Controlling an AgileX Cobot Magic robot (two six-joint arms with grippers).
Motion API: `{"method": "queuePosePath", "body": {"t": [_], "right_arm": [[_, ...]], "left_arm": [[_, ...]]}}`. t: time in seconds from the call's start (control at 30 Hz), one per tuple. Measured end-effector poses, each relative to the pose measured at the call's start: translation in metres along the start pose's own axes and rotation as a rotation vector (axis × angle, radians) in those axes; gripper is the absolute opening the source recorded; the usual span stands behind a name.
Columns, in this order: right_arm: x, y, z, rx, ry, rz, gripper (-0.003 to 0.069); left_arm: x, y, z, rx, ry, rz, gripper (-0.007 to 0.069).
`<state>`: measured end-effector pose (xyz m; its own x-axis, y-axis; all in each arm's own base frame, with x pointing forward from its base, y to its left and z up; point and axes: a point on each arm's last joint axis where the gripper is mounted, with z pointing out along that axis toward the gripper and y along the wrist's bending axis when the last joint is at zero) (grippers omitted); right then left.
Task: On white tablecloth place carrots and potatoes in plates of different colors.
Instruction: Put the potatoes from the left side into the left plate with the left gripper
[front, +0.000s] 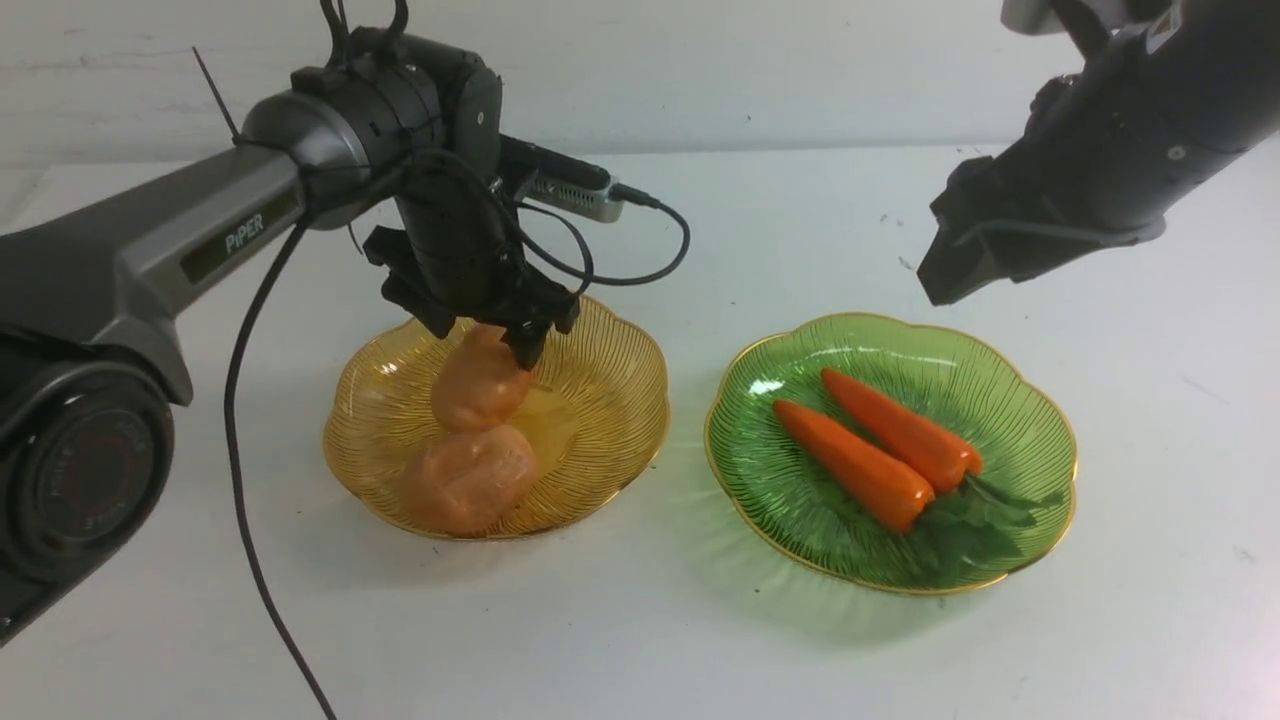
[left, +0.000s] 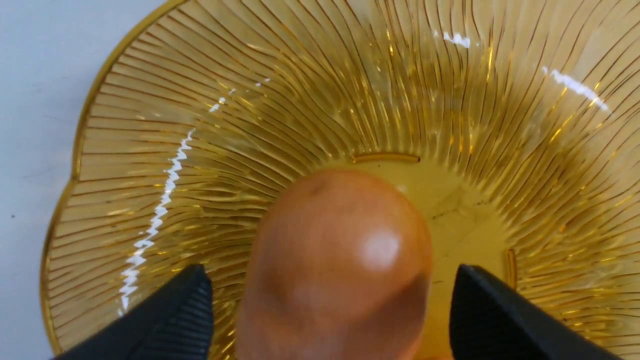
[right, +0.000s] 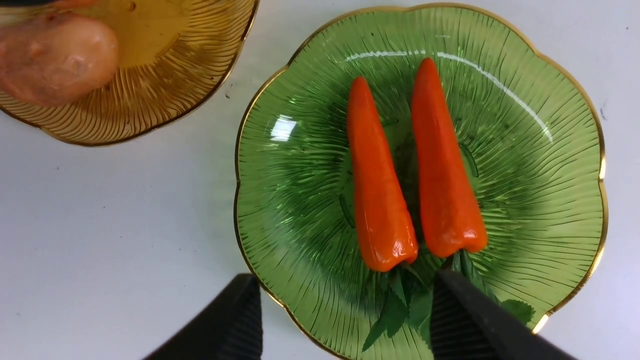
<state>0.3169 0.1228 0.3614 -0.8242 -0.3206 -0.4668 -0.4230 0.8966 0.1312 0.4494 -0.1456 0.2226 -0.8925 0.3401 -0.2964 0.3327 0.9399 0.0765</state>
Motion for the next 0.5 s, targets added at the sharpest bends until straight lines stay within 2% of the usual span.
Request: {"method": "queuePosePath", "body": {"t": [0.1,0.17,0.2,0.33,0.4,0.47,0.5], "right_arm": [[0.002,0.002,-0.012,0.007,-0.028,-0.007,0.0386],[0.004,0.004,-0.025,0.012,-0.059,-0.014,0.0345],[0.007,0.005,-0.037,0.017,-0.088,-0.021,0.0310],[0.030,0.012,-0.097,0.070,-0.228,-0.024,0.0099],[0.065,0.016,-0.138,0.124,-0.326,-0.014,0.0015],[0.105,0.017,-0.159,0.169,-0.371,0.004,-0.0006],[0.129,0.017,-0.164,0.182,-0.401,0.014,-0.0011]], "left_arm": [[0.001,0.000,-0.002,0.001,0.015,-0.001,0.0602],[0.001,0.001,-0.008,0.001,0.022,-0.002,0.0591],[0.000,0.001,-0.018,0.000,0.022,-0.005,0.0563],[-0.015,0.007,-0.081,-0.009,-0.118,-0.007,0.0344],[-0.019,0.009,-0.118,-0.015,-0.217,-0.002,0.0150],[-0.016,0.011,-0.141,-0.018,-0.264,0.001,0.0045],[-0.014,0.011,-0.149,-0.019,-0.276,0.004,0.0021]]}}
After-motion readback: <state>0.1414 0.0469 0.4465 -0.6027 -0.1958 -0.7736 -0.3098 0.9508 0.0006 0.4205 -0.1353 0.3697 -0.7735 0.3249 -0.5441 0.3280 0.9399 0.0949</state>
